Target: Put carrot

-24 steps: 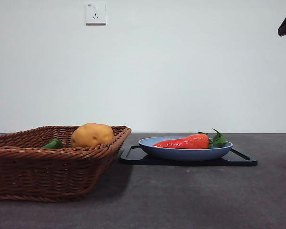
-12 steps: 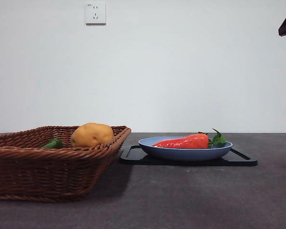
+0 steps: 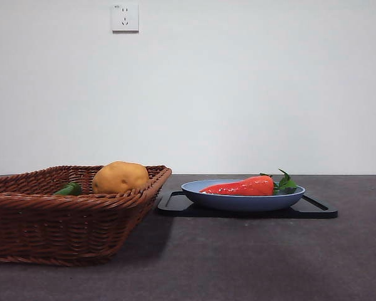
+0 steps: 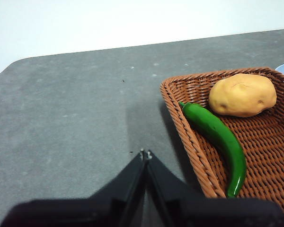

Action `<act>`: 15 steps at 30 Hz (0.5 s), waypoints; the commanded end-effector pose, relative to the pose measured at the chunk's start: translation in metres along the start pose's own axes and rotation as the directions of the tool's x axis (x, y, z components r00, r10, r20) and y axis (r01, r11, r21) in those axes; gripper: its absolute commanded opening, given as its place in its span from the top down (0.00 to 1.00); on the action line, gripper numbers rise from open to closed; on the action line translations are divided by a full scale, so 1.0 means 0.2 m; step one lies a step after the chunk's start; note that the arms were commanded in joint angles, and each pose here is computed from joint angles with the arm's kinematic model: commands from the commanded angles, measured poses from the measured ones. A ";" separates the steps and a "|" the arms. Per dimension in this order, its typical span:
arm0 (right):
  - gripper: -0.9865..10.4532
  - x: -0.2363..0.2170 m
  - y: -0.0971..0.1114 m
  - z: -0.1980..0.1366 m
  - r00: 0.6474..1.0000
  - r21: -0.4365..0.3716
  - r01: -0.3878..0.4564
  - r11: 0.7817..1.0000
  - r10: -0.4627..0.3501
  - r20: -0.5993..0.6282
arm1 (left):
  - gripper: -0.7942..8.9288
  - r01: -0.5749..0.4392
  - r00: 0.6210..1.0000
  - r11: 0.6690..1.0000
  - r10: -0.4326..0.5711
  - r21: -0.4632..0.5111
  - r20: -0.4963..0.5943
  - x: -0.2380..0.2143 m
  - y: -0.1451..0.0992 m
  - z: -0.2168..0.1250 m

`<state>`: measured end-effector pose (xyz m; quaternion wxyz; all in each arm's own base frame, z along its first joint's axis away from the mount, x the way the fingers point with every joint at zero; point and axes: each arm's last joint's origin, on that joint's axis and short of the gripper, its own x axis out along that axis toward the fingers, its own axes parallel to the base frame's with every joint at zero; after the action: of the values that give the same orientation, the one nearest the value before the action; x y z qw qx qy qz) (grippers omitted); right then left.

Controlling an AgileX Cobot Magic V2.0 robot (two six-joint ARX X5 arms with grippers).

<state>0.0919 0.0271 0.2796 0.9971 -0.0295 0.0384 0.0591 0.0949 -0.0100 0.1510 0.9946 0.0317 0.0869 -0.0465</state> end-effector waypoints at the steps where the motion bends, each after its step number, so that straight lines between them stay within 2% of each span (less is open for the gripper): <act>1: 0.90 -0.03 -0.04 -0.06 0.999 -0.012 0.025 1.000 -0.025 0.028 | 0.91 -0.003 1.000 1.000 0.003 -0.007 -0.002 0.00 0.00 -0.01; 5: 0.90 -0.05 -0.07 -0.21 0.998 0.007 0.061 0.998 -0.061 0.028 | 0.91 -0.002 1.000 1.000 0.002 -0.007 -0.002 0.00 0.00 -0.01; 11: 0.90 0.00 -0.08 -0.47 0.999 0.055 0.026 0.998 -0.024 -0.039 | 0.91 -0.003 1.000 1.000 0.003 -0.007 -0.002 0.00 0.00 -0.01; 15: 0.90 0.03 -0.09 -0.57 0.996 0.101 0.048 0.994 -0.039 -0.085 | 0.91 -0.003 1.000 1.000 0.002 -0.007 -0.003 0.00 0.00 -0.01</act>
<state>0.0906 0.0033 0.1658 0.9951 0.0033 0.0923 0.0361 0.0949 -0.0100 0.1510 0.9946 0.0317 0.0871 -0.0465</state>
